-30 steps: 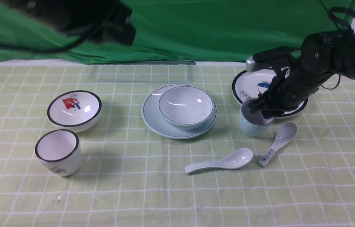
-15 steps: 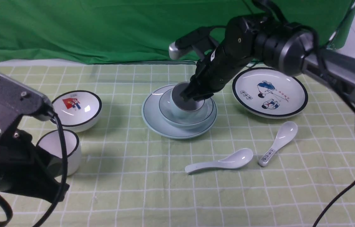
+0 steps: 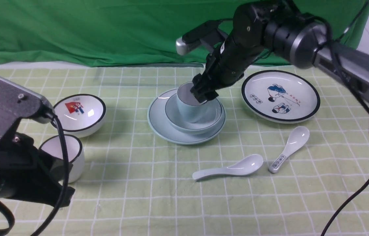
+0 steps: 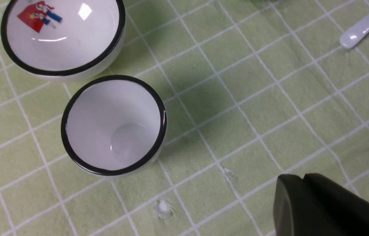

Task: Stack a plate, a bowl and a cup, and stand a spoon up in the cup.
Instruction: Use the right arm to grab a blue soup spoon, then use the right arm to put the blue soup spoon into the blue teacup in the middle

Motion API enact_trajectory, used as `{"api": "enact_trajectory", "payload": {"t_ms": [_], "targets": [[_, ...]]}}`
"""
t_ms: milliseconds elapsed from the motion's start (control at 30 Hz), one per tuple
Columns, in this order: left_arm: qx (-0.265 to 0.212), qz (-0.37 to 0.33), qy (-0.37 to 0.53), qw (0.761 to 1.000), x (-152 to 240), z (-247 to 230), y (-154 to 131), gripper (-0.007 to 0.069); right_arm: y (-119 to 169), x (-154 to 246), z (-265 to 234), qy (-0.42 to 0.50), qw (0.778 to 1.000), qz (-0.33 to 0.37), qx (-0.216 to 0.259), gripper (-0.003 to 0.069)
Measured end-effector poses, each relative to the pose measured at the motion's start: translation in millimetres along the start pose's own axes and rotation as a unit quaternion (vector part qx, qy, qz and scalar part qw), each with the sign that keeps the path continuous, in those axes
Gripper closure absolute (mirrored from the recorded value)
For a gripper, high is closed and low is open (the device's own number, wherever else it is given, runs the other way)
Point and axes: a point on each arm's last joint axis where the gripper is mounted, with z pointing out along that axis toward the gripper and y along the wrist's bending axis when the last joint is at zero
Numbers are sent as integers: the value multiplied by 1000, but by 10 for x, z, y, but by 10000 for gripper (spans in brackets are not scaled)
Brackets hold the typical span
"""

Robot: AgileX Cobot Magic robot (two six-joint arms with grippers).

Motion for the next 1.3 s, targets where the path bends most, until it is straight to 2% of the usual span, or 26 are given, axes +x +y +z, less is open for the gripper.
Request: {"api": "enact_trajectory", "payload": {"t_ms": [133,200,300,367,500,667,800,933,967,1100,1200,1233,1300], "targets": [[9,-9,4,1000,7,0,-16,654,68,-9,-403,20,998,-62,-16,106],[13,-14,2,1000,4,0,-23,654,142,77,-453,33,993,-105,-48,128],[21,-25,0,999,-1,-1,-38,654,299,335,-235,67,981,-139,-120,180],[26,-31,-1,999,-2,-1,-47,654,389,507,-62,92,972,-164,-142,207],[31,-38,-1,999,-4,-2,-57,654,583,828,272,123,956,-228,-140,235],[34,-41,-2,999,-6,-2,-62,654,704,943,405,117,944,-279,-130,250],[35,-42,-2,999,-7,-2,-63,654,759,983,469,123,939,-291,-138,313],[35,-42,-2,999,-7,-2,-63,654,767,1007,517,127,939,-288,-141,482],[35,-42,-2,999,-7,-2,-63,654,771,1007,517,127,940,-283,-142,499],[35,-41,-2,999,-7,-2,-63,654,781,898,391,93,952,-256,-138,498],[35,-42,-3,999,-8,-2,-63,654,757,680,169,1,966,-217,-140,498],[35,-42,-3,999,-8,-2,-63,654,754,672,167,-5,967,-214,-141,498],[34,-42,-6,999,-14,-2,-61,654,676,486,-11,-98,968,-187,-136,498]]}}
